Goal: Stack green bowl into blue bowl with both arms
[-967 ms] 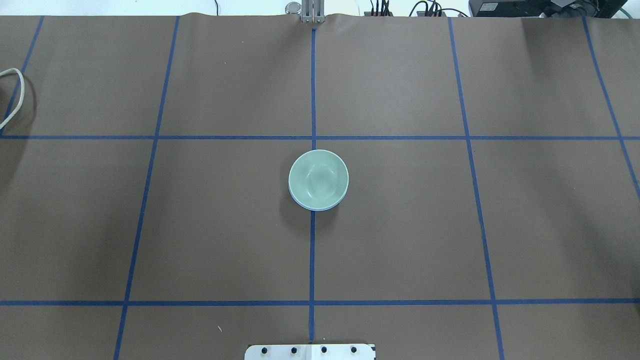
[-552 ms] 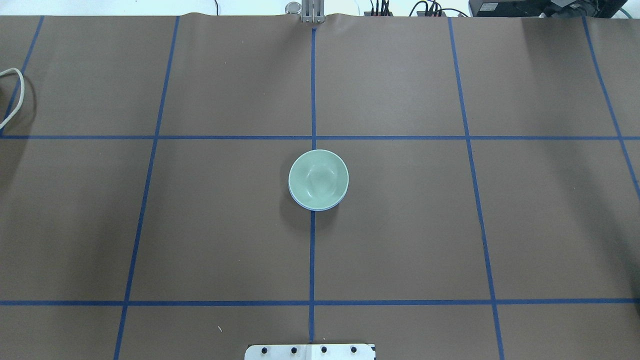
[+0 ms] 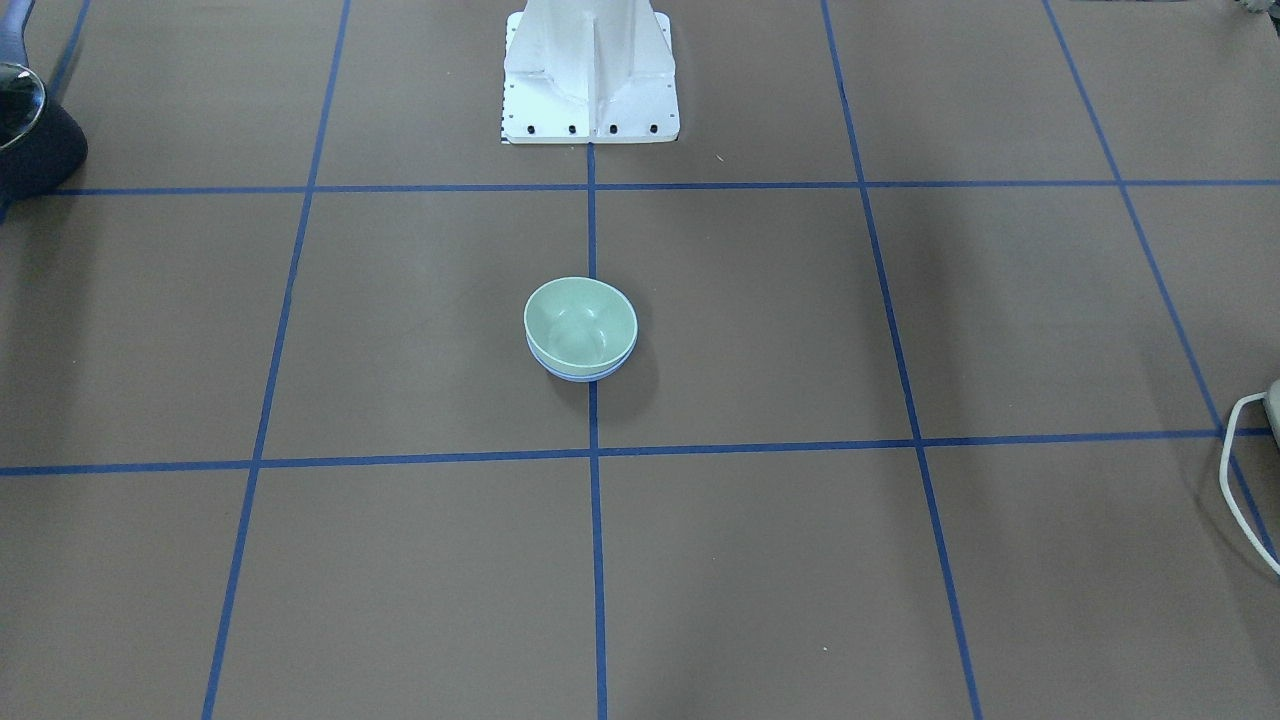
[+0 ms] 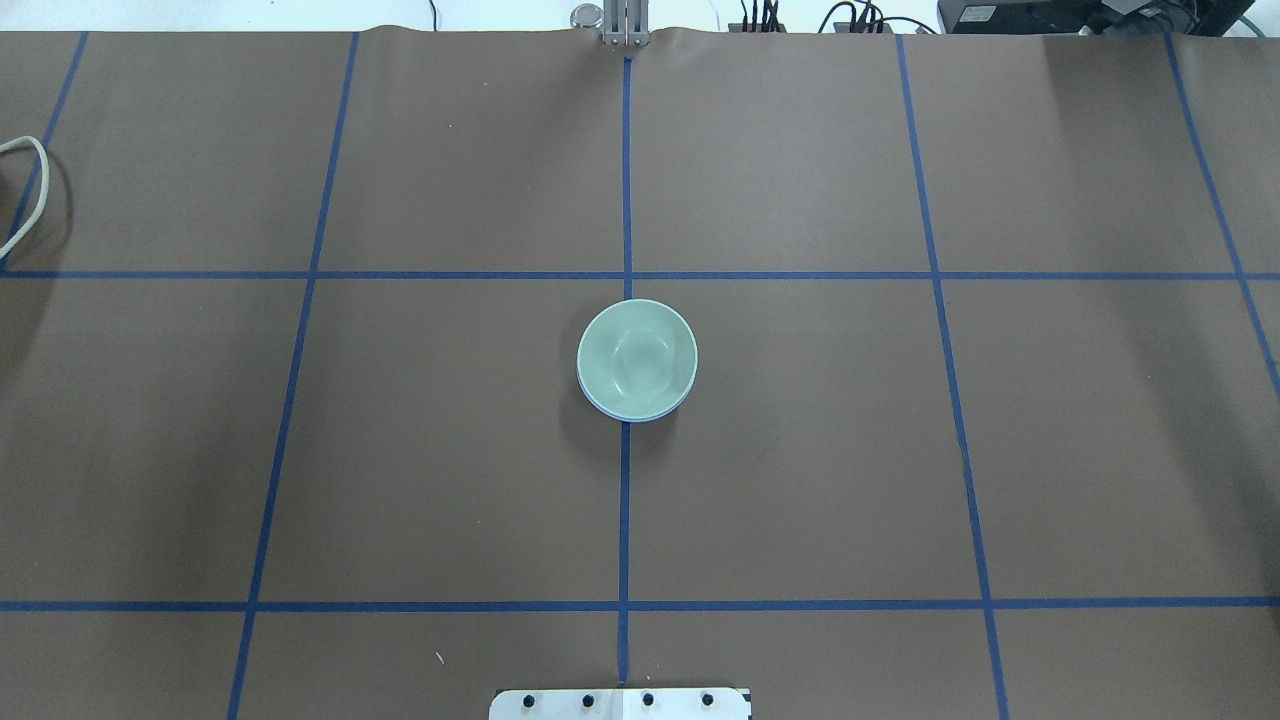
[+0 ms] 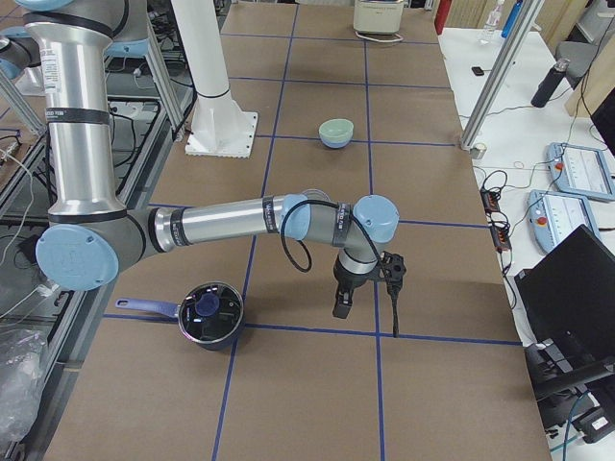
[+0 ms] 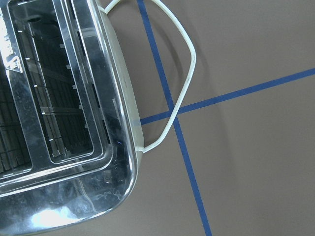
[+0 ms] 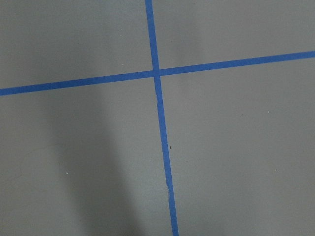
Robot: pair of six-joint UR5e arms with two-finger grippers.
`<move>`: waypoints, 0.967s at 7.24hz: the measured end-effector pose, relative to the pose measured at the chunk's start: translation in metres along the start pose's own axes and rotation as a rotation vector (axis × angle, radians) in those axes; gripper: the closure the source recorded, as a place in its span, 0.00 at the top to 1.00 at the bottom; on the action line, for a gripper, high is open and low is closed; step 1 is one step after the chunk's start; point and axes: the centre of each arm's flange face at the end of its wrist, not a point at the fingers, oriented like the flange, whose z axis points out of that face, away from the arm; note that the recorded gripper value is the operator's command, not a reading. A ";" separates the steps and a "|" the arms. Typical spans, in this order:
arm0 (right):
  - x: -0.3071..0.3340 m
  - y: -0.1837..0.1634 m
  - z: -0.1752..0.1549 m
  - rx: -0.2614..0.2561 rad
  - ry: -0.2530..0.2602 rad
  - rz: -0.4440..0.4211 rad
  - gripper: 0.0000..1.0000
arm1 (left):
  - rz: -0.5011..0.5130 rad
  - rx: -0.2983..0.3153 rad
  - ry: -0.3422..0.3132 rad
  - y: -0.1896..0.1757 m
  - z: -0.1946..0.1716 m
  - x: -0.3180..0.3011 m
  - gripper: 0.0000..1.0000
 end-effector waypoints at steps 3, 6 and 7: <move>0.012 -0.007 0.014 0.032 -0.003 -0.028 1.00 | -0.019 -0.002 0.001 0.001 0.001 -0.001 1.00; 0.020 -0.012 0.023 0.057 -0.007 -0.046 1.00 | -0.019 -0.001 0.000 0.000 0.001 -0.001 1.00; 0.019 -0.013 0.022 0.060 -0.007 -0.049 1.00 | -0.019 -0.001 0.000 0.000 0.001 -0.001 1.00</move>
